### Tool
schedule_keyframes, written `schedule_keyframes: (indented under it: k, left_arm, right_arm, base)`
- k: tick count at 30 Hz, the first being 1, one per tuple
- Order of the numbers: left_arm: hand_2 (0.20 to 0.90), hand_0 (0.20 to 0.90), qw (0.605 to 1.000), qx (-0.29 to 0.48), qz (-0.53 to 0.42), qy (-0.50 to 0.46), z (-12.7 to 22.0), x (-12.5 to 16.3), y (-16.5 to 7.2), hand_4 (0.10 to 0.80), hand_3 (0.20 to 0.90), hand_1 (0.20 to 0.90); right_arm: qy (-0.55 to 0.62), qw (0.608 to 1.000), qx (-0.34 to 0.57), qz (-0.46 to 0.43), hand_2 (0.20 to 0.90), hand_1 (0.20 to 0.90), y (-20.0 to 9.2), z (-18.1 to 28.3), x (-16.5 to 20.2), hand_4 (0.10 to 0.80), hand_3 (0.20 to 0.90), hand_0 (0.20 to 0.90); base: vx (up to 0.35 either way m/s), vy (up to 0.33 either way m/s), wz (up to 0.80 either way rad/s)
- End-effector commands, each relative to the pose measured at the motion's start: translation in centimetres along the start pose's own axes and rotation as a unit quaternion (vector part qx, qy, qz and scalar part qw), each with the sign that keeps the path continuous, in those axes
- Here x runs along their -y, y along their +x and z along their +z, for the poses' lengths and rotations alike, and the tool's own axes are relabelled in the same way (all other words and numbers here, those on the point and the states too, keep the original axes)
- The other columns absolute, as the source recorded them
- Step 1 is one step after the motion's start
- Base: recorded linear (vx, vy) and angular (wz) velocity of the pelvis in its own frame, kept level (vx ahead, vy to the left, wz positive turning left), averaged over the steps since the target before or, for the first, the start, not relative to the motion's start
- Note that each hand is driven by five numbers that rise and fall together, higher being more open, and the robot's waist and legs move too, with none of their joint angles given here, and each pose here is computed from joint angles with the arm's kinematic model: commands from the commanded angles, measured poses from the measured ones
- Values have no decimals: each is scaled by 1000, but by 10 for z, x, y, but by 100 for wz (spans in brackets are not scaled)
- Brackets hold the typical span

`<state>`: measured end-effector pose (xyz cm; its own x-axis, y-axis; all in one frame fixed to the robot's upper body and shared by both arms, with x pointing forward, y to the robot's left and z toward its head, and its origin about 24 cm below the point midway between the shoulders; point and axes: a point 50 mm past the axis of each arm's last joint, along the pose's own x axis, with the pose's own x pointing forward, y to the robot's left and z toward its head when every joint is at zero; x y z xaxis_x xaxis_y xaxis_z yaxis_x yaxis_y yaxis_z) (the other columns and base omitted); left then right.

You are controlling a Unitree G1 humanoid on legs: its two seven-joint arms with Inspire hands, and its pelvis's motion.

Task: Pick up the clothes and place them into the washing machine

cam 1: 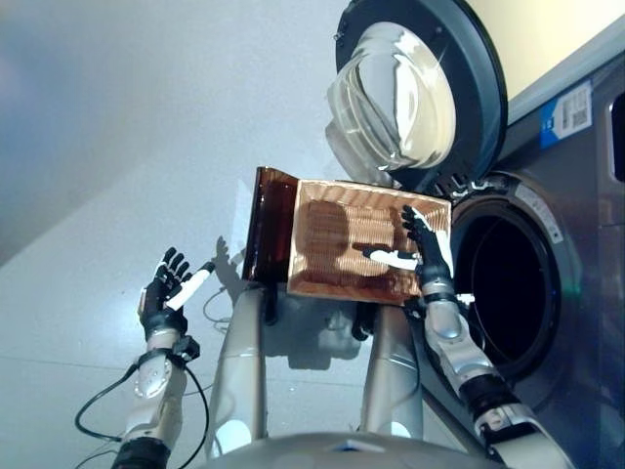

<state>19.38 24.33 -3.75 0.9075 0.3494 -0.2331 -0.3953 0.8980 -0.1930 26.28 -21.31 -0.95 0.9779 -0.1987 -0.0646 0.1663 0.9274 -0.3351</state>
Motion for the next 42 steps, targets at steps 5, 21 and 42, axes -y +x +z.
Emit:
schedule_keyframes:
  k: [5,21,42]
  left_arm:
    - [900,900,997,76,-13,32,25,-5,5,800,900,900]
    - [900,900,998,11,4,61,-5,-6,7,800,900,900]
    - [900,900,993,-57,-5,98,-38,-1,-7,800,900,900]
  right_arm:
    - [-14,999,30,-7,900,900,-2,3,20,800,900,900]
    - [-14,996,-85,7,900,900,-28,-46,8,800,900,900]
    - [0,989,-134,56,900,900,-51,-65,-18,800,900,900]
  base:
    - [50,-18,2]
    - [134,-10,-2]
    - [92,1,0]
